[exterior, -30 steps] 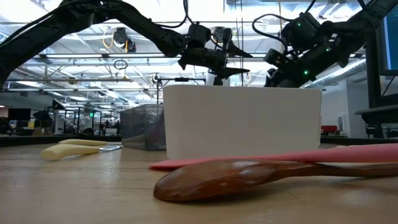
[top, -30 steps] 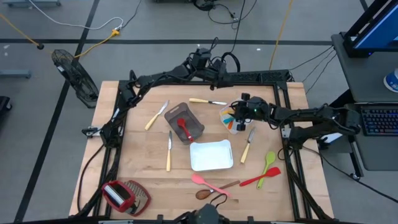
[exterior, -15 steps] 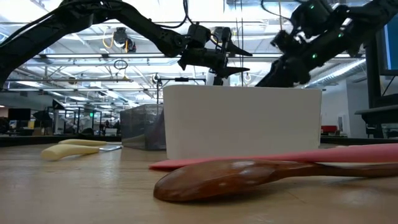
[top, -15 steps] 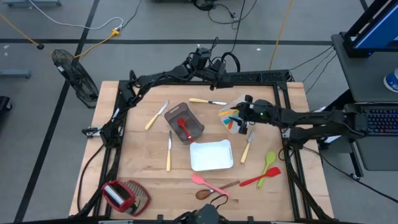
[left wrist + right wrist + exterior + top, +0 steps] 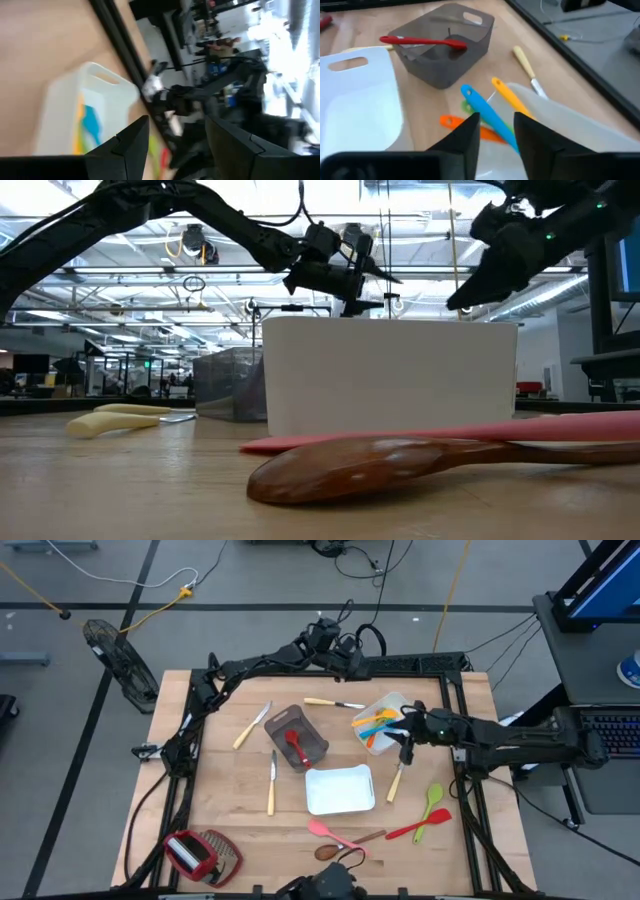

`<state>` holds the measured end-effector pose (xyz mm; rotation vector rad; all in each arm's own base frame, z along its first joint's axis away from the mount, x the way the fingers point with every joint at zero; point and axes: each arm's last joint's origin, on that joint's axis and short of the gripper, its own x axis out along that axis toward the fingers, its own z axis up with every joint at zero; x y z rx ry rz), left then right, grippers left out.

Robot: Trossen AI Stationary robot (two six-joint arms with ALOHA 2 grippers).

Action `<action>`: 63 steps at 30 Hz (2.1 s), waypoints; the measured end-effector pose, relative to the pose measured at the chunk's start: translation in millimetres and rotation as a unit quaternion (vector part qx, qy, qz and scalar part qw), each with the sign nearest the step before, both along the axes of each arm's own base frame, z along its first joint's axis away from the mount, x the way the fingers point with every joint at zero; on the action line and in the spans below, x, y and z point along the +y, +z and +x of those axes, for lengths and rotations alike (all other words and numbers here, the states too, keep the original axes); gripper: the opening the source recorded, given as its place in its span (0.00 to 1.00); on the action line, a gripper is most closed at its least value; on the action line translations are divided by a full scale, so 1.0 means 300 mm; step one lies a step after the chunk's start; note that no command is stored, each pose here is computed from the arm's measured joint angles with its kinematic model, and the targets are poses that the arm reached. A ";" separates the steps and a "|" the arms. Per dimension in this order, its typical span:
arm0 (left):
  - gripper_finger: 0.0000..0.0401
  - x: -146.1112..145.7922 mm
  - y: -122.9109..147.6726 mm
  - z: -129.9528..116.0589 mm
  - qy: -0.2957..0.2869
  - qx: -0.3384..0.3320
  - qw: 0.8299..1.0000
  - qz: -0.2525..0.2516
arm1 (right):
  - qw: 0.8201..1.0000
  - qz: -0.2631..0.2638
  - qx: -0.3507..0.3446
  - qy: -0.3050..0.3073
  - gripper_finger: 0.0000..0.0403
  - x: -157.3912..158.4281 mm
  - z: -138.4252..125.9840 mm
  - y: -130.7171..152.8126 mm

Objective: Pick & Place Kitchen Items
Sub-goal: Put the yellow table knife into the bottom white bin

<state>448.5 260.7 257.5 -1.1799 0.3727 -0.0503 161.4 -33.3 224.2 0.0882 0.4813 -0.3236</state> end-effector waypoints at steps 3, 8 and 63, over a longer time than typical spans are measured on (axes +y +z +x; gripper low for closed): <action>0.49 0.010 -0.021 -0.015 -0.009 0.017 0.999 0.047 | 1.000 0.017 -0.009 0.000 0.17 0.014 -0.020 0.010; 0.49 -0.002 -0.034 -0.034 -0.042 0.039 0.994 0.098 | 0.999 0.033 -0.038 0.009 0.02 0.033 -0.046 0.033; 0.49 -0.376 -0.008 -0.896 0.145 0.561 0.815 -0.001 | 0.995 0.061 -0.069 0.039 0.00 0.049 -0.093 0.060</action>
